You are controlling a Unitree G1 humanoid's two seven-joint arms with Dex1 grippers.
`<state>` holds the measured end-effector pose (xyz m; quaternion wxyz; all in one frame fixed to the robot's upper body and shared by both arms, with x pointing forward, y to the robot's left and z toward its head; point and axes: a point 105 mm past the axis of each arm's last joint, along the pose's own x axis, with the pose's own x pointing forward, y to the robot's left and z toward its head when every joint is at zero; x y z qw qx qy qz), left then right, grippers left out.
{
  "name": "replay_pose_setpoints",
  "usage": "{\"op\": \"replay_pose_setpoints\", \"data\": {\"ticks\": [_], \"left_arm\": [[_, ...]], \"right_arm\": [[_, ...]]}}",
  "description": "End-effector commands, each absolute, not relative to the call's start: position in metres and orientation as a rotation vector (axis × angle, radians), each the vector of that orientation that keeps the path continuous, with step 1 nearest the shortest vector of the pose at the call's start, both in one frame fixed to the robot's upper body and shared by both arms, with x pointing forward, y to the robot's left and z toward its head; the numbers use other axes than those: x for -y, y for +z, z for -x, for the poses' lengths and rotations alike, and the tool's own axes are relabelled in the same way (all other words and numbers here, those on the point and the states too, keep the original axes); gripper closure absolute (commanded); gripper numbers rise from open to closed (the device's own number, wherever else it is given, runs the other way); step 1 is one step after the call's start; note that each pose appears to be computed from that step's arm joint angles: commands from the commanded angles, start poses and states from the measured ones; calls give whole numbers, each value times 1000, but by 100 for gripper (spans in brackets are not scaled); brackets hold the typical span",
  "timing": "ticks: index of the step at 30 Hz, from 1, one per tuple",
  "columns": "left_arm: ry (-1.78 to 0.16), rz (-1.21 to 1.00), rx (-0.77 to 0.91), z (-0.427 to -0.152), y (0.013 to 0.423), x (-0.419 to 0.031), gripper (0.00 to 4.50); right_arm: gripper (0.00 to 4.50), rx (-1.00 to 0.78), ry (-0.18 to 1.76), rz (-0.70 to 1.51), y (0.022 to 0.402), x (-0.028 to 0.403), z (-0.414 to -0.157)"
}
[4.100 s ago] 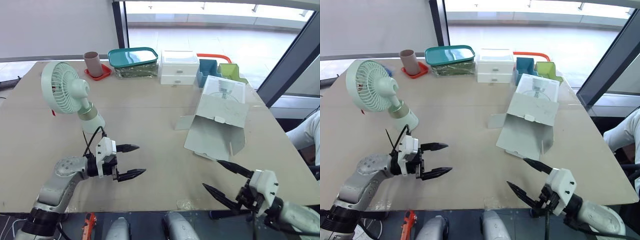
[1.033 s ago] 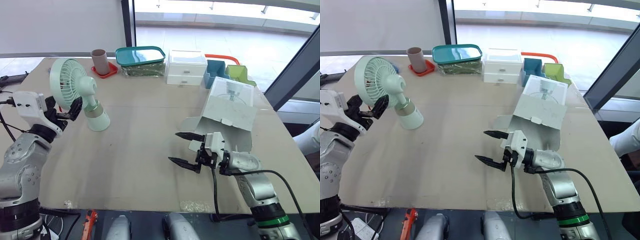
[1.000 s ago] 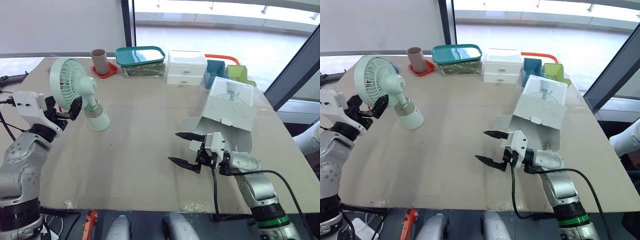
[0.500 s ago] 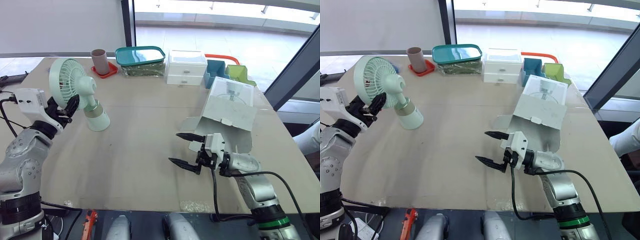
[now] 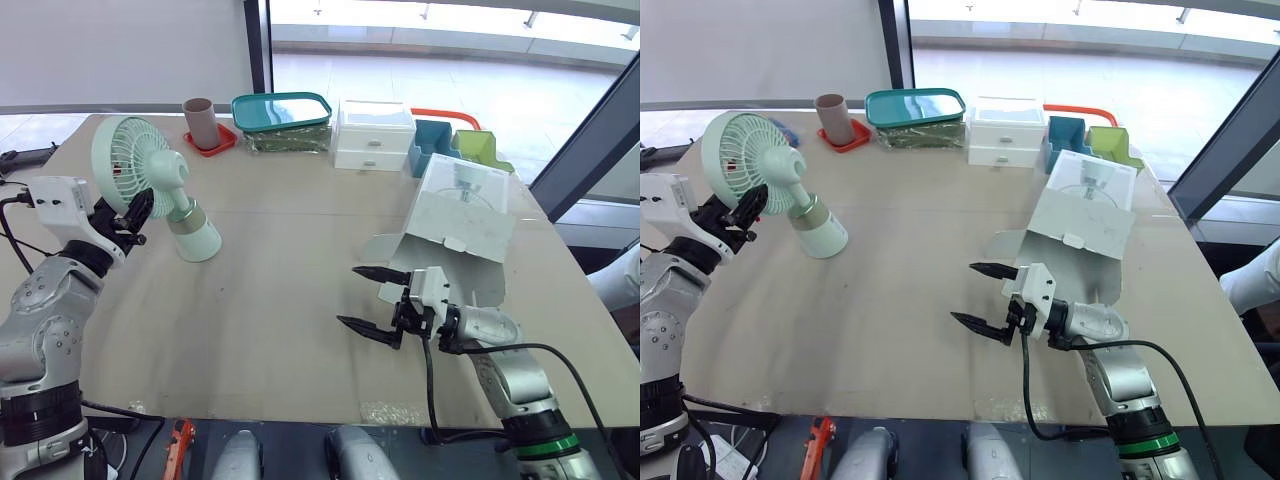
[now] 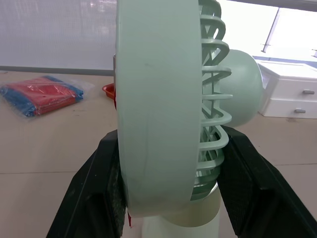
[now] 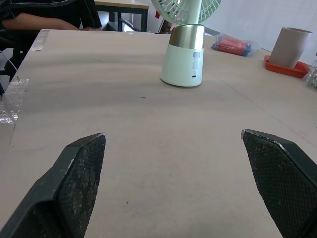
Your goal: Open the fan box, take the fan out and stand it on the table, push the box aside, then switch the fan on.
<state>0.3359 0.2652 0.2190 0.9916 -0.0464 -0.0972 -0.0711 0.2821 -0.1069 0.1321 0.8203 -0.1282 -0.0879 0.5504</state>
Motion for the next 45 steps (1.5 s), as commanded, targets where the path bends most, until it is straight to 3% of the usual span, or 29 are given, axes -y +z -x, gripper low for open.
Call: {"op": "replay_pose_setpoints", "data": {"ticks": [1,14,29,32,45], "left_arm": [[-145,42,249,-333,235,-266,249],[-357,-48,304,-319,249,-219,249],[-690,17,294,-309,245,-130,249],[-707,50,286,-309,242,-124,249],[-773,75,280,-306,239,-108,249]], "right_arm": [[0,241,1178,299,143,105,-278],[0,227,1171,278,149,101,-281],[0,164,968,175,205,73,-309],[53,126,939,162,206,65,-310],[53,72,857,143,208,46,-323]]}}
